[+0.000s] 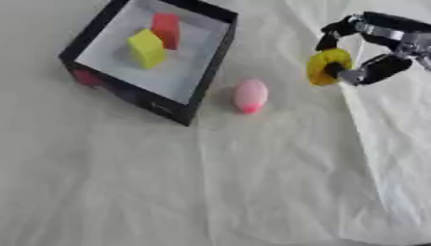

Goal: Pick up objects on the table and place them in the box.

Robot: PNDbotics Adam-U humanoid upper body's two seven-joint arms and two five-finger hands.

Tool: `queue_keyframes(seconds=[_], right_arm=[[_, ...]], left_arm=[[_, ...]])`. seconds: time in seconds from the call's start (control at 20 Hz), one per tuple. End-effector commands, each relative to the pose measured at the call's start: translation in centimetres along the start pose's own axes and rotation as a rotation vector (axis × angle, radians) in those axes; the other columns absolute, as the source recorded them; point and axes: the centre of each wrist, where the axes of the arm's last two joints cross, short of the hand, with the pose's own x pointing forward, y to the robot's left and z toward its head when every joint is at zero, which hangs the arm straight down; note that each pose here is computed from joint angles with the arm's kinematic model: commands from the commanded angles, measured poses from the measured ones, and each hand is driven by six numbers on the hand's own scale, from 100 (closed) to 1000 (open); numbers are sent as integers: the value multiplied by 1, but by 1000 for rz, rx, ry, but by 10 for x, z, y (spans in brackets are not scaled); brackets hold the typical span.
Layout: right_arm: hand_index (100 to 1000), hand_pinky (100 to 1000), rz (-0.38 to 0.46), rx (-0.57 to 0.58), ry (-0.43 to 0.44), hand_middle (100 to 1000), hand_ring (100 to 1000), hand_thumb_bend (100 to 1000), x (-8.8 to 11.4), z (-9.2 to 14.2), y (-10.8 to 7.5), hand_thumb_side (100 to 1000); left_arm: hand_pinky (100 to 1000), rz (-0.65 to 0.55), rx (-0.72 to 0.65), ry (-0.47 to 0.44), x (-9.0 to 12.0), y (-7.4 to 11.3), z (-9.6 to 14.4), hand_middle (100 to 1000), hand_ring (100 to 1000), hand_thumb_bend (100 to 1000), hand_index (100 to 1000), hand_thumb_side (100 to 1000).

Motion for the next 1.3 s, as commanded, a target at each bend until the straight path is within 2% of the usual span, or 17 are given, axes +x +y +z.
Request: queue_keyframes(seconds=[0.05,0.35,0.55,0.6,0.65,0.85,1.0,1.05,1.1,1.3], right_arm=[[519,955,51,-37,-47,418,742,100,17,-3,-34,200],[515,956,17,-147,-173,414,741,100,38,-41,-70,155],[514,955,-21,-199,-215,413,741,100,42,-72,-85,133],[513,956,-24,-206,-220,412,740,100,41,-77,-87,239],[512,957,-32,-216,-229,412,740,100,41,-84,-88,126],[510,956,-46,-245,-227,410,740,100,36,-107,-93,121],[509,945,-23,-264,-225,409,737,100,34,-120,-96,125],[511,938,-5,-268,-223,410,735,100,33,-124,-97,100],[513,933,19,-266,-218,412,735,100,31,-128,-96,155],[527,906,144,-221,-178,424,734,100,17,-139,-80,258]], left_arm=[[816,-42,-1,-19,9,8,-1,699,703,100,785,578],[809,-32,-4,-35,8,5,-1,696,697,100,784,573],[795,-17,-19,-48,7,2,-2,689,687,100,781,575],[792,-14,-22,-50,7,2,-2,686,683,100,780,617],[791,-11,-32,-56,8,1,-4,686,682,100,780,576],[786,8,-58,-94,11,-2,-8,680,675,100,779,577],[774,23,-49,-135,15,-1,-10,661,657,100,766,576],[773,29,-40,-151,17,0,-10,659,656,100,764,576],[772,35,-29,-170,18,1,-11,657,654,100,762,577],[759,94,23,-287,29,1,-17,638,640,100,747,580]])
